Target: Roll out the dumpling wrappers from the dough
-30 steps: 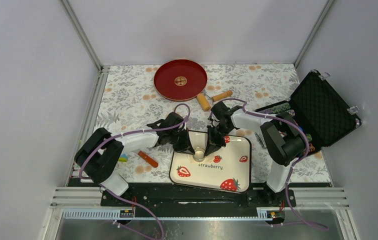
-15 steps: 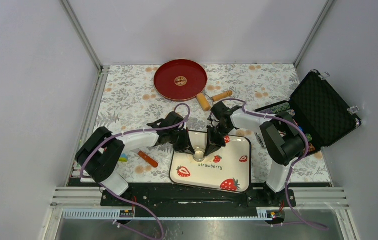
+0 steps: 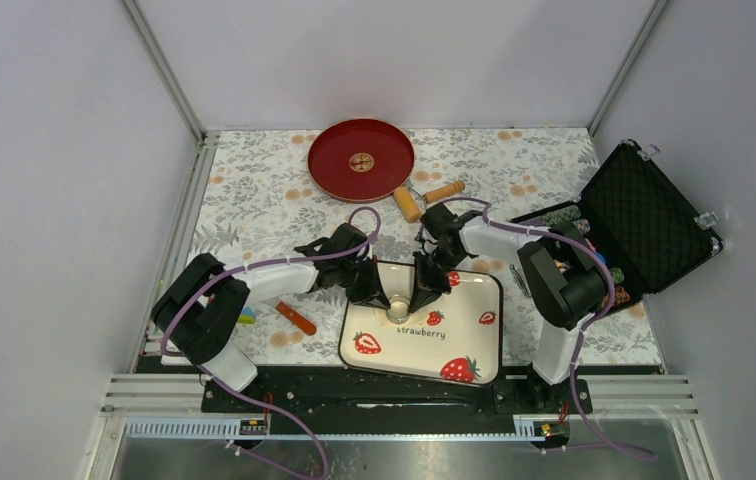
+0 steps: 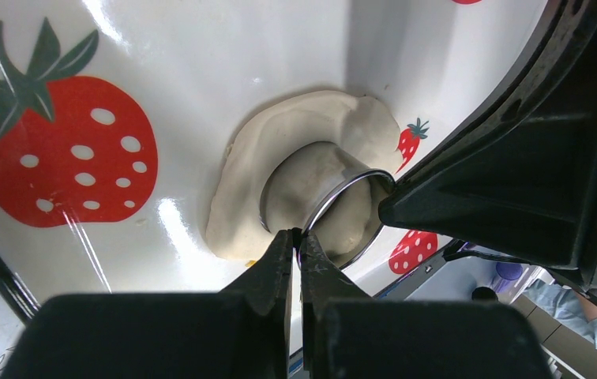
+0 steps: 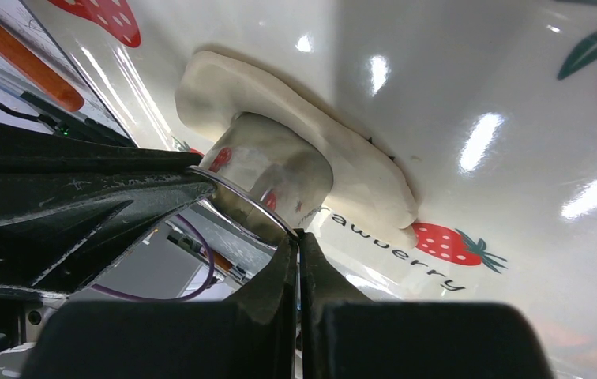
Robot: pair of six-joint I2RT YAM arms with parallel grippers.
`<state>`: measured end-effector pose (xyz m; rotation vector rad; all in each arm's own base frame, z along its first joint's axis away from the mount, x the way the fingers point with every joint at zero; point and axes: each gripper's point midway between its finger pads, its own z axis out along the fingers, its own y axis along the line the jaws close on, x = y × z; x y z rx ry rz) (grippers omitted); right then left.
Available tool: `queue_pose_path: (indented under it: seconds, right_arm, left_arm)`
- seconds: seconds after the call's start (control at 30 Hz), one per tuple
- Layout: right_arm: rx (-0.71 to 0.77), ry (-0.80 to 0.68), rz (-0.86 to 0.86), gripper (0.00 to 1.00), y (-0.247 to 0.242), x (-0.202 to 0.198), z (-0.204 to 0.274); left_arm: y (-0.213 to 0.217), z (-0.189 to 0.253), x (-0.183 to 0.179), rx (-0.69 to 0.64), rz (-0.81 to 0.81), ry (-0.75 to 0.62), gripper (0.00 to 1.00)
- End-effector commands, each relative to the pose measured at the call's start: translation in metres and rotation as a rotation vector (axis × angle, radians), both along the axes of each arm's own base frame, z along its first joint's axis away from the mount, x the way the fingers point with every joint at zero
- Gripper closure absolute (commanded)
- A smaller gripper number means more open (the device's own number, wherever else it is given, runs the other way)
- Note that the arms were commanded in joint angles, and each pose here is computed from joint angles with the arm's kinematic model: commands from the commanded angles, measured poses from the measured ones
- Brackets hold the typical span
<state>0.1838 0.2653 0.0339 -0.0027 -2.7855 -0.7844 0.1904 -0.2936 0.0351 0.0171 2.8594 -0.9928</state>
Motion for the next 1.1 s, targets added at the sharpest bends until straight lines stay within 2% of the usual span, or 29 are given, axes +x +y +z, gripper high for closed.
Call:
queue_pose_path:
  seconds: [0.0, 0.23, 1.07]
  right_arm:
    - [-0.209, -0.033, 0.085, 1.0, -0.021, -0.014, -0.05]
    - [-0.255, -0.042, 0.123, 1.0, -0.021, -0.015, -0.048]
    - [-0.247, -0.032, 0.132, 1.0, -0.017, -0.013, -0.038]
  left_arm:
    - [0.03, -0.062, -0.022, 0.21, 0.017, 0.075, 1.0]
    - [0.03, -0.062, -0.021, 0.219, 0.018, 0.081, 1.0]
    - [0.027, -0.051, -0.015, 0.218, 0.011, 0.058, 1.0]
